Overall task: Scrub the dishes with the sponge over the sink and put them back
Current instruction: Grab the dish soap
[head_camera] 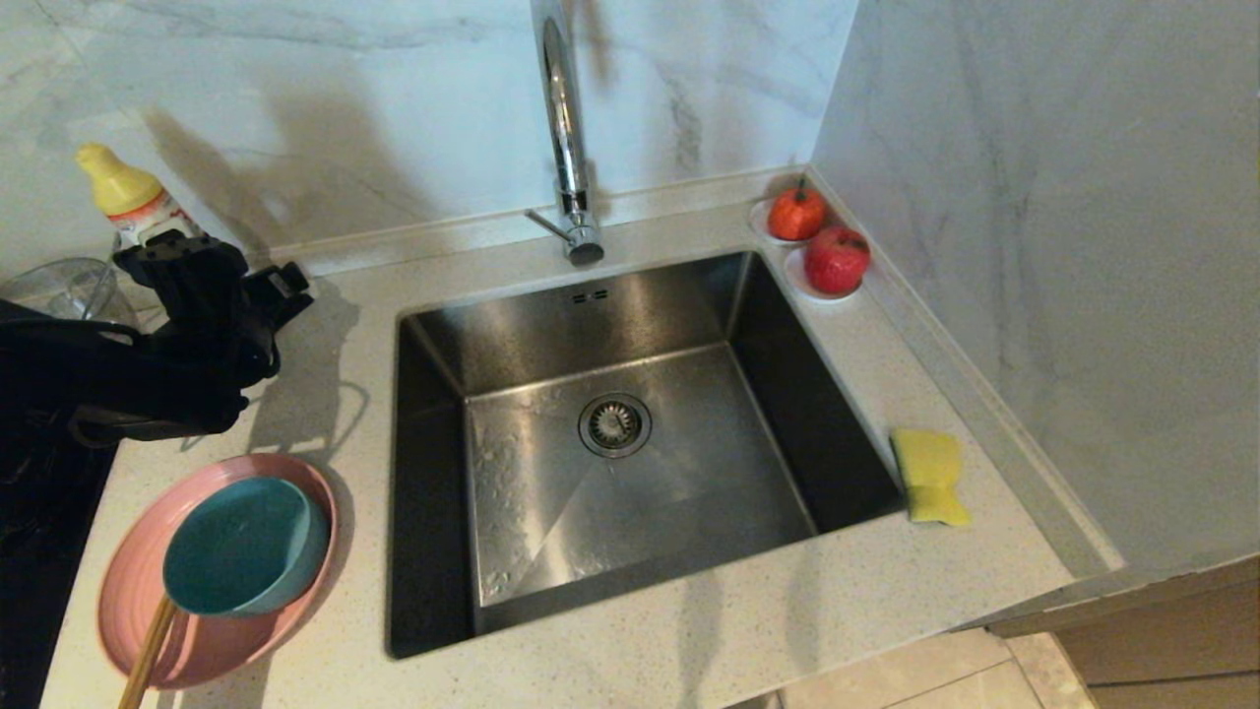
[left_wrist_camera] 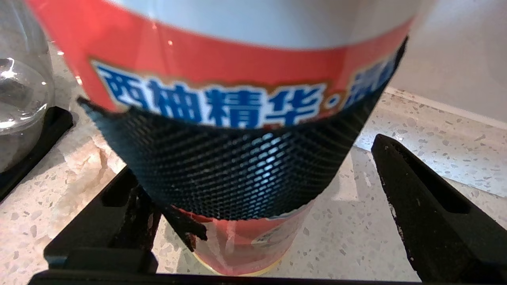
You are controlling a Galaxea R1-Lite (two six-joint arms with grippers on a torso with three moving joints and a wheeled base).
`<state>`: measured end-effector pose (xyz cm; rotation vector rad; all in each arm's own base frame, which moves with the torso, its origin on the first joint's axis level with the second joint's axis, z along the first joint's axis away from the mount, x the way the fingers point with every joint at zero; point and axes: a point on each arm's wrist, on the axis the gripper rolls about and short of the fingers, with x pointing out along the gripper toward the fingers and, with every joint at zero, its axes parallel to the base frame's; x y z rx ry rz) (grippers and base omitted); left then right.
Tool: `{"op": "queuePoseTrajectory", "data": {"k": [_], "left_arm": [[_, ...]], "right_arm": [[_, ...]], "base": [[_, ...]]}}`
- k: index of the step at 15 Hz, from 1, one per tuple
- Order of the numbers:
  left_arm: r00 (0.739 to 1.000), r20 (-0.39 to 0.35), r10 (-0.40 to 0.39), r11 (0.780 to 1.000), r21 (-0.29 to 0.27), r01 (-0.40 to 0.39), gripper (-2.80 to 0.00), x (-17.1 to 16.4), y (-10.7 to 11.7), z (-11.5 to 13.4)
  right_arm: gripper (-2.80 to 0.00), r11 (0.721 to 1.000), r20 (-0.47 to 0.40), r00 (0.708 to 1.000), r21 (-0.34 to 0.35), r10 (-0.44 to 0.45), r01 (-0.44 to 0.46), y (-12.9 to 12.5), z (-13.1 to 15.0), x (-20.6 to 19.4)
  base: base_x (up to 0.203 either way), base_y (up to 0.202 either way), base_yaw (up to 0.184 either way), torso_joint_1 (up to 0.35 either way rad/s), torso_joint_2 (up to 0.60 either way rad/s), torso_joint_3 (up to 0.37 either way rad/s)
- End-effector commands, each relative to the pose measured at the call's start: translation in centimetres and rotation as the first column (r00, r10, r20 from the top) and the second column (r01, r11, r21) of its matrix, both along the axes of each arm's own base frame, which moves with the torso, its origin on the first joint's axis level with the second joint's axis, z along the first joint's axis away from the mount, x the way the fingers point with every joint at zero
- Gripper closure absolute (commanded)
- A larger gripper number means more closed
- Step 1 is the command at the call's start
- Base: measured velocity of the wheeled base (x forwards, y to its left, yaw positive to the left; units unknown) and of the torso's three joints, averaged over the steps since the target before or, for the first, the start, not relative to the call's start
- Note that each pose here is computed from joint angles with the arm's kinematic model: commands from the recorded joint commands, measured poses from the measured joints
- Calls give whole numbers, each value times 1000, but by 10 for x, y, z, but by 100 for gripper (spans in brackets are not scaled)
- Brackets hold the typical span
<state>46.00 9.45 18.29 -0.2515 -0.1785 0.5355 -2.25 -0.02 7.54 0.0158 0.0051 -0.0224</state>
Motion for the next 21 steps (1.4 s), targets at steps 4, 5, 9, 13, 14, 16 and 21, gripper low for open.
{"op": "queuePoseTrajectory", "data": {"k": [4,5,9,13,14,16,21], "left_arm": [[1000,18,1,1000,1,-1,-280,2,0,3],[1000,19,1,1000,3,-1,-280,2,0,4],[997,73,22,1000,18,-23,0,1,0,9],[997,73,24,999,23,-25,0,3,0,5],[997,66,24,999,27,-26,0,6,1,-1],[998,61,25,999,28,-26,0,9,1,-8],[995,93,24,999,30,-27,0,4,1,7]], "right_arm": [[0,1000,0,1000,0,-1,1,0,0,0],[0,1000,1,1000,0,-1,1,0,0,0],[0,1000,-1,1000,0,-1,1,0,0,0],[0,1000,1,1000,0,-1,1,0,0,0],[0,1000,0,1000,0,1,-1,0,0,0],[0,1000,0,1000,0,0,0,0,0,0],[0,1000,0,1000,0,0,0,0,0,0]], "base": [[0,0,0,0,0,0],[0,0,0,0,0,0],[0,0,0,0,0,0],[0,0,0,0,0,0],[0,0,0,0,0,0],[0,0,0,0,0,0],[0,0,0,0,0,0]]}}
